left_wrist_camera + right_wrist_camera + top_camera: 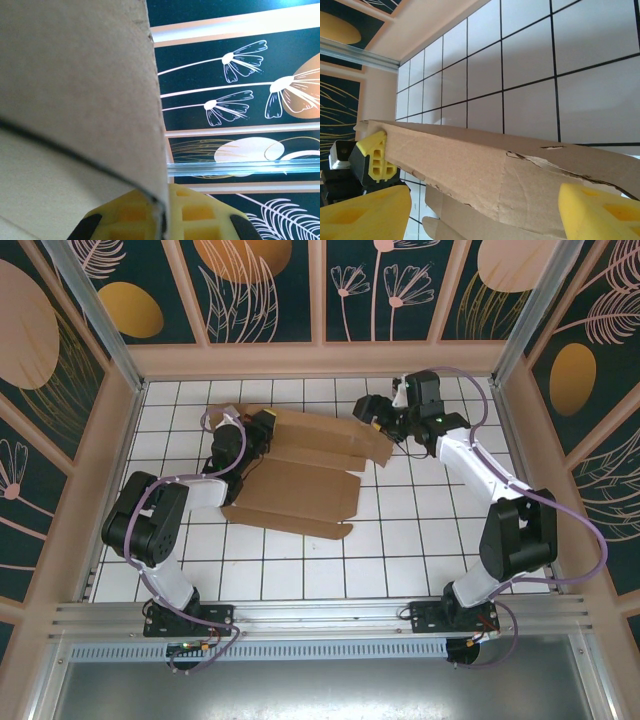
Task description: Fold the paper box
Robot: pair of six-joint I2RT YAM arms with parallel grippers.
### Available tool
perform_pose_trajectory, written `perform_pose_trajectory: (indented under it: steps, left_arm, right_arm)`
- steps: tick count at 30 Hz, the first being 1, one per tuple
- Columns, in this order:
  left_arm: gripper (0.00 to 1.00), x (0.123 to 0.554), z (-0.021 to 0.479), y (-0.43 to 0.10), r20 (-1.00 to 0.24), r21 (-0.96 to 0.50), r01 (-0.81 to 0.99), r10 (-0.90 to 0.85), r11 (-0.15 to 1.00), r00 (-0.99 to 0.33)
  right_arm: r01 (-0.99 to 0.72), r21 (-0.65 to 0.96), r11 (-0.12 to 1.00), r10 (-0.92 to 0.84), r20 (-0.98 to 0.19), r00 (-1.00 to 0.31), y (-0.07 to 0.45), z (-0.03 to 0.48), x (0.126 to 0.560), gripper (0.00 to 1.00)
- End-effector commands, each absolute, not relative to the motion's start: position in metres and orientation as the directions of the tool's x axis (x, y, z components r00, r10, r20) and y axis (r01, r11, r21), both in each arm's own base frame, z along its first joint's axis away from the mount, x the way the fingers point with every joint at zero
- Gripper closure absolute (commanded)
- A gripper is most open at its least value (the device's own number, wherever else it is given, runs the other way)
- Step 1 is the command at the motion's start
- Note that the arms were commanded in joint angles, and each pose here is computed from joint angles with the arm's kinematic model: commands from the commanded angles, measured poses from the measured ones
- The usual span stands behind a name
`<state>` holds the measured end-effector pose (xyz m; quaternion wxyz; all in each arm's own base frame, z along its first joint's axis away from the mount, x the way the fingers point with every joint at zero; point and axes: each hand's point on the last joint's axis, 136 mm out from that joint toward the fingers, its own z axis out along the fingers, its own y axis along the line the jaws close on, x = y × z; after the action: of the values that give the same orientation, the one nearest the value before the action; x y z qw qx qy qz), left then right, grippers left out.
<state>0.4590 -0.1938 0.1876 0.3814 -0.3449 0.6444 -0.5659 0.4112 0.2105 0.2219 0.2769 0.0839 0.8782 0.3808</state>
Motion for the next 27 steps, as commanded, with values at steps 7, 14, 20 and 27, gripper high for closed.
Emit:
perform_pose_trajectory:
  steps: [7, 14, 20, 27]
  left_arm:
    - [1.0, 0.463, 0.18, -0.195, -0.132, -0.984, -0.042, -0.87, 0.172, -0.475]
    - [1.0, 0.465, 0.181, -0.197, -0.141, -0.981, -0.049, -0.864, 0.187, -0.484]
    - [1.0, 0.465, 0.178, -0.197, -0.134, -0.98, -0.062, -0.864, 0.187, -0.485]
    - [1.0, 0.463, 0.174, -0.195, -0.126, -0.98, -0.076, -0.866, 0.184, -0.484]
  right_arm:
    - [-0.022, 0.712, 0.702, 0.323, -0.346, -0.881, 0.233, 0.194, 0.409, 0.2]
    - [-0.018, 0.779, 0.626, 0.345, -0.298, -0.89, 0.253, 0.189, 0.419, 0.2]
    - [-0.003, 0.846, 0.533, 0.37, -0.236, -0.898, 0.27, 0.19, 0.426, 0.28]
    - [0.015, 0.883, 0.468, 0.395, -0.194, -0.898, 0.276, 0.189, 0.424, 0.59]
